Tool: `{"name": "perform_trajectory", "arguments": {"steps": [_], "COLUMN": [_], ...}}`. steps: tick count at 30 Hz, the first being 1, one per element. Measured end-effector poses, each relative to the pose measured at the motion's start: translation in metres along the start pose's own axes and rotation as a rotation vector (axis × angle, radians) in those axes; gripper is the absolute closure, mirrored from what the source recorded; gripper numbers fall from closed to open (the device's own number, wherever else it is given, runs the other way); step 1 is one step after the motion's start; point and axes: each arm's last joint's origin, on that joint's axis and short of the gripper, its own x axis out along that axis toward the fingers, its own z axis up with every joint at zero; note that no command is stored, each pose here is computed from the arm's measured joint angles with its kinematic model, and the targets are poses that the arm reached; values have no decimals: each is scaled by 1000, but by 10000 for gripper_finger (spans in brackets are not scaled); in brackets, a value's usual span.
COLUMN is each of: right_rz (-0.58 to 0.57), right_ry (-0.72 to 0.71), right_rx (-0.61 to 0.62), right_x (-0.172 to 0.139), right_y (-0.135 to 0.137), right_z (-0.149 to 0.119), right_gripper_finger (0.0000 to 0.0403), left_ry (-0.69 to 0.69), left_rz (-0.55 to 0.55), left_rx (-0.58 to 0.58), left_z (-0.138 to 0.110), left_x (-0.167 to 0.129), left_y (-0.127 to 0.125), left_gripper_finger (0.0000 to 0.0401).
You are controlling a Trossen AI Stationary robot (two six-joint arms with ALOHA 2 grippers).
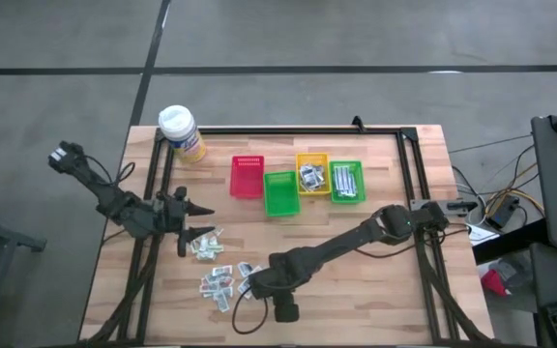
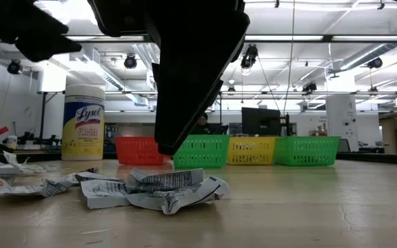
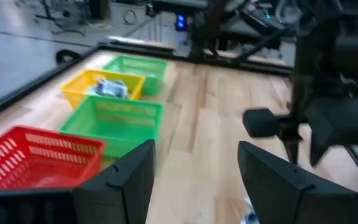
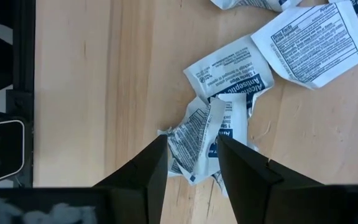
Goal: Pick & Place First Aid Supplies
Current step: Put the alcohol pad into the yellow basket
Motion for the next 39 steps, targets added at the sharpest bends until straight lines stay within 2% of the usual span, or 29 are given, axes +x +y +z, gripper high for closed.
{"name": "perform_trajectory", "arguments": {"steps": [5, 17, 27, 39], "right_rz": [2, 0, 2, -10], "right_ry": [-4, 1, -10, 20], "right_rx": [-1, 46, 54, 123], "right_x": [0, 3, 6, 19], "right_y": [0, 0, 0, -5], "right_z": [0, -2, -2, -10], "right_gripper_finger": [269, 268, 273, 297], "left_ry": [34, 47, 38, 38], "left_rz": [-59, -37, -62, -92], "left_rx": [-2, 42, -54, -56], "left_z": [-7, -8, -38, -54], "left_x": [1, 1, 2, -5], "left_y": [2, 12, 22, 32], "left_gripper_finger": [181, 199, 204, 204]}}
